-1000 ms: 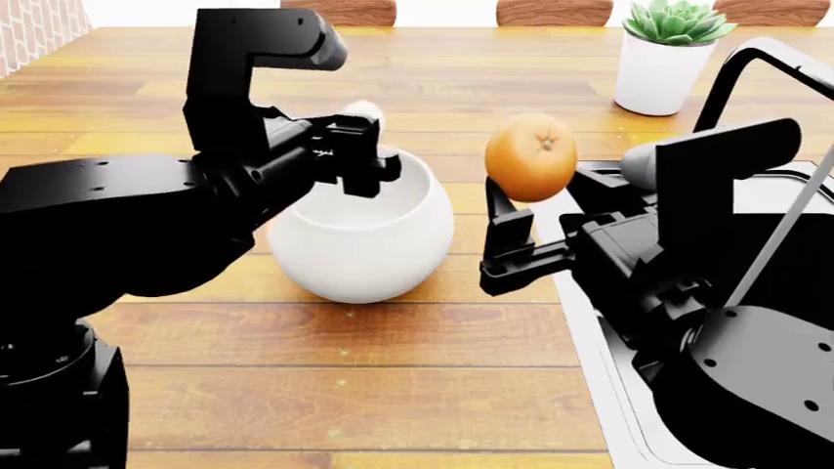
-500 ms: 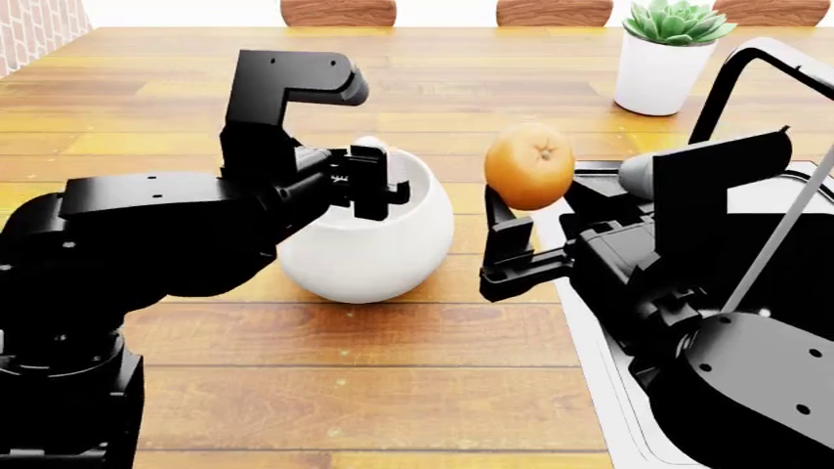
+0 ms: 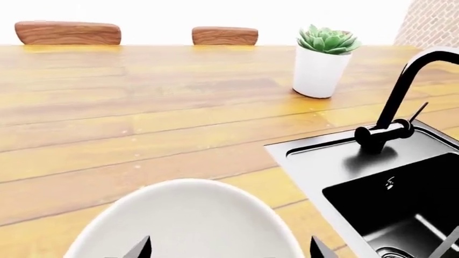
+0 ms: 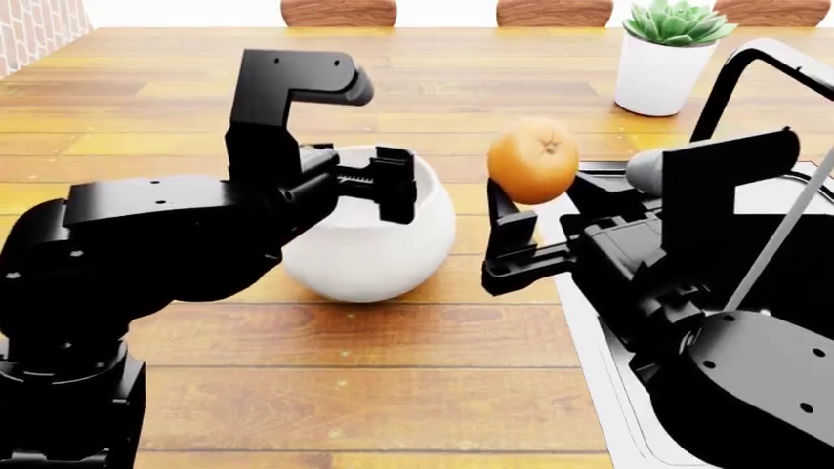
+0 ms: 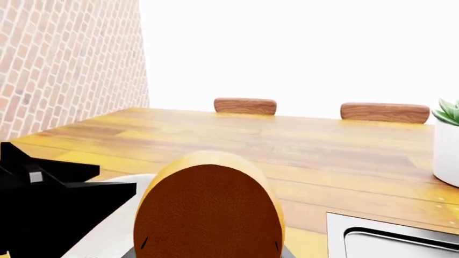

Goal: Pick the eggplants and oranges from the sink and place them in one bowl. Place the avocado in the other bowl. Then turn off the sink faucet.

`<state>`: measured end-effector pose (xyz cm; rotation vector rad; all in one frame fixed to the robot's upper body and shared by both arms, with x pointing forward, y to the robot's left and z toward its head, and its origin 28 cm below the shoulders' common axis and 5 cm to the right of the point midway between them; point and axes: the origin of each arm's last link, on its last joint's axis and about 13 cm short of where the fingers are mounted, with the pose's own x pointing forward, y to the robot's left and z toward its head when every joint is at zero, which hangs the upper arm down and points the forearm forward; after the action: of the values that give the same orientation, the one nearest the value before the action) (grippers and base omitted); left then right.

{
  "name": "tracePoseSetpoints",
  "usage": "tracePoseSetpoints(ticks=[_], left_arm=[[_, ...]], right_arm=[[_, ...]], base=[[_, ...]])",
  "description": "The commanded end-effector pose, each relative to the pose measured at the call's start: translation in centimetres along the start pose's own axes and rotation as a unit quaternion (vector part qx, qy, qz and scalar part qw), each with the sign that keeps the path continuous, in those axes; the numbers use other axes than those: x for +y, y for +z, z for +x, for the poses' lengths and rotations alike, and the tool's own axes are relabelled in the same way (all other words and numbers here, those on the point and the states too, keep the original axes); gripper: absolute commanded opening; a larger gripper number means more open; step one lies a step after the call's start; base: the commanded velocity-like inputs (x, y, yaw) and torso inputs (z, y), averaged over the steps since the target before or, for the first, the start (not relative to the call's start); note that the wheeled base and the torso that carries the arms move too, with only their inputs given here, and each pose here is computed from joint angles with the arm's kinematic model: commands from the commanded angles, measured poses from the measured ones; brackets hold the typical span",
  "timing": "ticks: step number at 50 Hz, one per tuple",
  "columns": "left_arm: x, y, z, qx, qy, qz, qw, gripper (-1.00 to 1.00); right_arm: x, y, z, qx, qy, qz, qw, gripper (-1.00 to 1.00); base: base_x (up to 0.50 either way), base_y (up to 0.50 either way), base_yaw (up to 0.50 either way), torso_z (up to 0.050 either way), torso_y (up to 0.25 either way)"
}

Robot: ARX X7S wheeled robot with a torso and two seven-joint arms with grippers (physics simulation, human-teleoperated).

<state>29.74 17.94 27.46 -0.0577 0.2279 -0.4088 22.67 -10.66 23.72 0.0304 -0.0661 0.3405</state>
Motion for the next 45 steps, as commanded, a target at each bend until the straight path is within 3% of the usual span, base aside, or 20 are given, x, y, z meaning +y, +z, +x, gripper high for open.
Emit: tracePoseSetpoints(ticks=[1, 15, 23, 34, 45], left_arm=[[-0.2, 0.3, -0.2, -0.013, -0.012, -0.001, 1.000, 1.00], [-0.1, 0.9, -0.6, -0.028, -0.011, -0.007, 1.000, 1.00], [0.8, 0.9, -1.3, -0.060, 0.012, -0.012, 0.998, 1.00], [2.6, 0.9, -2.6, -0.163, 0.086, -0.058, 0.981, 1.00], [3.7, -0.2, -3.6, -0.207, 0.117, -0.098, 0.966, 1.00]], right_arm=[[0.0, -0.8, -0.1, 0.016, 0.003, 0.000, 1.000, -1.00], [-0.1, -0.5, -0.1, 0.012, 0.003, 0.000, 1.000, -1.00], [0.0, 1.6, 0.6, 0.003, 0.001, -0.012, 1.000, -1.00], [1.0, 5.5, 3.8, 0.042, 0.044, -0.035, 0.998, -1.00], [1.7, 9.2, 6.8, 0.049, 0.104, -0.022, 0.993, -1.00]], base=[[0.00, 0.00, 0.00, 0.000, 0.000], [0.00, 0.00, 0.00, 0.000, 0.000], [0.00, 0.00, 0.00, 0.000, 0.000], [0.00, 0.00, 0.00, 0.000, 0.000], [0.00, 0.00, 0.00, 0.000, 0.000]])
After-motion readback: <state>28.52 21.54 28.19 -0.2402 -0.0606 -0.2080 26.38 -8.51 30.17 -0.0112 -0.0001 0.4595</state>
